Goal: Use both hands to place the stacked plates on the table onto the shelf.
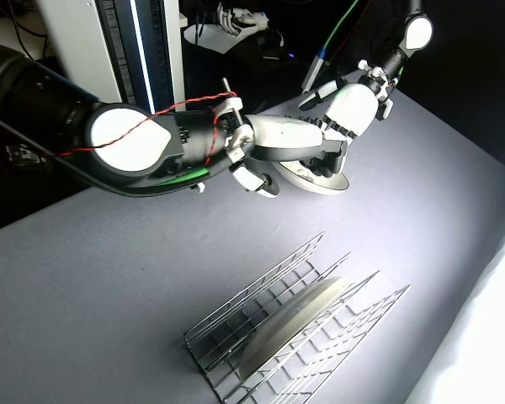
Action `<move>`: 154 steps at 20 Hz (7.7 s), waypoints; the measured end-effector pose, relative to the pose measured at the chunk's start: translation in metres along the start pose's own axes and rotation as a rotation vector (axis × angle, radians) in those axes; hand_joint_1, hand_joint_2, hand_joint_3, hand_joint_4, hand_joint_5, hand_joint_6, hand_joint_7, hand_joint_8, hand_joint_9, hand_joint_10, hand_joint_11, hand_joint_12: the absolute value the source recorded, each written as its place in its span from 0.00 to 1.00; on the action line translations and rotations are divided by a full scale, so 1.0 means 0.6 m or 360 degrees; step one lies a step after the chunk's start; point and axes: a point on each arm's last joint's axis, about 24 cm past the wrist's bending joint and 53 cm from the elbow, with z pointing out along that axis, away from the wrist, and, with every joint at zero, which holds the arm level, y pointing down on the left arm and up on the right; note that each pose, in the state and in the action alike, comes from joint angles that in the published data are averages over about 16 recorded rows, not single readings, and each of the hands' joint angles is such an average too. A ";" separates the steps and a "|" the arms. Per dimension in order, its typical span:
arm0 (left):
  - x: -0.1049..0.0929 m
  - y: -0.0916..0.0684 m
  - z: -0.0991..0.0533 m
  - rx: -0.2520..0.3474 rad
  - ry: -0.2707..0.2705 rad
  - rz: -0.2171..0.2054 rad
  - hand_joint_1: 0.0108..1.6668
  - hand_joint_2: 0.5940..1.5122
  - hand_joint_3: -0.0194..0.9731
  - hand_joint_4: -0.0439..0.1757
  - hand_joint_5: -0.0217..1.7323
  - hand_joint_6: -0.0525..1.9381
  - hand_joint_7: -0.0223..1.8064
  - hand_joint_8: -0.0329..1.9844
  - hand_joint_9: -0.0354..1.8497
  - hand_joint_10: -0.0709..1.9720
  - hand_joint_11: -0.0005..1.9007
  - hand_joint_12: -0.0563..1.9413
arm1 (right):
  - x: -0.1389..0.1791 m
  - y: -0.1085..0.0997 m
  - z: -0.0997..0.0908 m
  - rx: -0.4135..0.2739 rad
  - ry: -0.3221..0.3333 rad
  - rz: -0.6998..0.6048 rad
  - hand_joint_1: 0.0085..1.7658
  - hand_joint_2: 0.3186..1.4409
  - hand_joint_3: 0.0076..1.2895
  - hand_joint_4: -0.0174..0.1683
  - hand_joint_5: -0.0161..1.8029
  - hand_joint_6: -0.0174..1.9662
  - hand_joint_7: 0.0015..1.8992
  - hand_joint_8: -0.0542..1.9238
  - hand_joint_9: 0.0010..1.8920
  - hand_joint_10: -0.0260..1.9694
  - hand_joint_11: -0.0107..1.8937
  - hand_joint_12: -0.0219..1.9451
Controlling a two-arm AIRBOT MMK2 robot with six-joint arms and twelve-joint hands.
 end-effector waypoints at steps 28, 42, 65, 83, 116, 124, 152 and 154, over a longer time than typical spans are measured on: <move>0.001 0.000 0.000 0.0000 0.0001 0.0000 0.01 0.53 0.04 0.16 0.03 0.01 0.03 0.01 0.05 0.02 0.01 0.07 | 0.110 0.029 0.051 -0.0015 0.0162 0.0134 0.64 0.58 0.01 0.11 0.02 0.02 0.01 0.04 0.02 0.03 0.01 0.37; 0.001 0.000 0.000 0.0000 0.0002 0.0000 0.01 0.52 0.04 0.16 0.03 0.01 0.04 0.01 0.05 0.02 0.01 0.07 | 0.121 0.026 0.104 -0.0006 0.0135 0.0163 0.67 0.58 0.01 0.11 0.02 0.02 0.00 0.03 0.01 0.03 0.02 0.35; 0.000 0.000 0.000 0.0000 0.0002 0.0000 0.01 0.52 0.04 0.16 0.03 0.01 0.04 0.01 0.05 0.02 0.01 0.07 | 0.134 0.022 0.109 0.0035 0.0135 0.0186 0.69 0.63 0.01 0.11 0.13 0.03 0.13 0.04 0.14 0.05 0.03 0.52; -0.039 0.003 -0.012 -0.0019 -0.0090 0.0020 0.01 0.53 0.04 0.18 0.04 0.02 0.05 0.01 0.06 0.03 0.01 0.10 | 0.106 0.029 0.119 0.0005 0.0037 0.0197 0.72 0.59 0.01 0.08 0.45 0.21 0.48 0.19 0.50 0.39 0.39 0.63; -0.219 0.035 -0.183 -0.0472 -0.0567 0.0324 0.00 0.52 0.04 0.22 0.09 0.03 0.09 0.02 0.09 0.04 0.01 0.16 | -0.092 -0.065 0.040 0.0305 -0.0476 0.0801 0.76 0.59 0.00 0.10 0.53 0.52 0.56 0.41 0.53 0.55 0.42 0.65; -0.226 0.042 -0.186 -0.0517 -0.0573 0.0344 0.00 0.52 0.04 0.22 0.08 0.03 0.09 0.02 0.08 0.04 0.01 0.15 | -0.144 -0.121 0.015 0.0431 -0.0704 0.1268 0.77 0.58 0.00 0.09 0.53 0.52 0.56 0.41 0.53 0.55 0.42 0.65; -0.212 0.074 -0.187 -0.0543 -0.0512 0.0277 0.00 0.52 0.04 0.22 0.08 0.03 0.08 0.02 0.08 0.04 0.01 0.14 | -0.176 -0.234 -0.085 0.0742 -0.0931 0.2015 0.78 0.59 0.01 0.05 0.51 0.52 0.55 0.43 0.52 0.57 0.41 0.66; -0.211 0.079 -0.188 -0.0548 -0.0509 0.0271 0.00 0.52 0.04 0.22 0.08 0.03 0.09 0.02 0.08 0.04 0.01 0.14 | -0.176 -0.240 -0.100 0.0768 -0.0939 0.2009 0.78 0.59 0.01 0.05 0.51 0.52 0.55 0.43 0.52 0.57 0.41 0.67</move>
